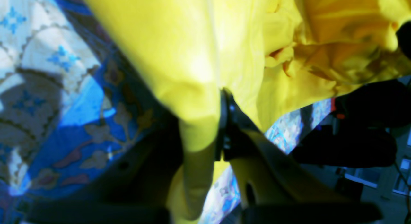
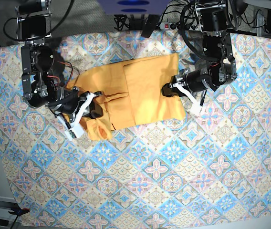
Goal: Fold the T-shirt properly
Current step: 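Fold the right gripper's end over toward the left gripper, then release the folded end and raise the right gripper away, then grasp the bundled shirt's edge with the left gripper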
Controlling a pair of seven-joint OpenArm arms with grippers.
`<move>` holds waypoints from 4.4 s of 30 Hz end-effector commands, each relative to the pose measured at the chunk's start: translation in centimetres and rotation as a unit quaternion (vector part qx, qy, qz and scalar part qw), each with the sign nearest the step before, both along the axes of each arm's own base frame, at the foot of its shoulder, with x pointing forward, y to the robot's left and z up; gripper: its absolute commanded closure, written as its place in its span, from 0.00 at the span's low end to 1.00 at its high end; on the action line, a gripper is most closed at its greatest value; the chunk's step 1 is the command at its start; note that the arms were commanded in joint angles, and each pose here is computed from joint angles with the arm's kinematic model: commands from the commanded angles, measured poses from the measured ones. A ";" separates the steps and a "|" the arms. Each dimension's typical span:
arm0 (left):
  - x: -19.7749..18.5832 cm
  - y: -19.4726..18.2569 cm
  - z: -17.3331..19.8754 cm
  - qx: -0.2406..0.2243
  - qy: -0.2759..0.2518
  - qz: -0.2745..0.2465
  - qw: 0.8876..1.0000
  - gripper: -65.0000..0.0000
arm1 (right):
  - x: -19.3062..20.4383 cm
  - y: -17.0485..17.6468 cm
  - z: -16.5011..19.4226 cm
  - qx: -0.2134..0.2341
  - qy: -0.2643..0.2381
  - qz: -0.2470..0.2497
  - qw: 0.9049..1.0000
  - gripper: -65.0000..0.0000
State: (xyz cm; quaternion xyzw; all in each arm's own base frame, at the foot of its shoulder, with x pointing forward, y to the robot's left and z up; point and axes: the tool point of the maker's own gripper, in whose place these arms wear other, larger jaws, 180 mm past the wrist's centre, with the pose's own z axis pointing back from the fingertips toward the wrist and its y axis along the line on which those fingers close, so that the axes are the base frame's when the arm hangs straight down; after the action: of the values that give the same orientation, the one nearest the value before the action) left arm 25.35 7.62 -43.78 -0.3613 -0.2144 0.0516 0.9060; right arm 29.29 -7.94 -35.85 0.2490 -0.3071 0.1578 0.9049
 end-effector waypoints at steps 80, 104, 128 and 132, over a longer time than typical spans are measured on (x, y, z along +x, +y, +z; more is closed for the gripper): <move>1.4 1.2 1.2 0.003 -0.032 0.013 0.999 0.55 | -5.5 5.0 -2.8 0.023 0.039 0.075 0.996 0.58; 0.9 1.0 -0.2 -0.006 -0.013 0.024 1.000 0.55 | -9.7 6.3 -3.5 0.026 0.077 0.105 0.991 0.51; 0.3 1.0 -0.4 -0.007 -0.009 0.022 1.000 0.55 | -8.7 8.2 -3.7 0.022 0.076 0.140 0.987 0.54; 0.3 1.0 -0.4 -0.007 -0.009 0.022 1.000 0.55 | -9.1 7.7 -4.7 0.014 0.096 0.138 0.986 0.74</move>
State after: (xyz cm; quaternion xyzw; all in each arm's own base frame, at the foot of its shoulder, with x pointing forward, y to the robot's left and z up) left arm 24.53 8.62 -45.27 -0.3562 -0.2081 0.0737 0.9079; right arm 19.28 -0.44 -41.50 0.3084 -0.1653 0.2514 0.9024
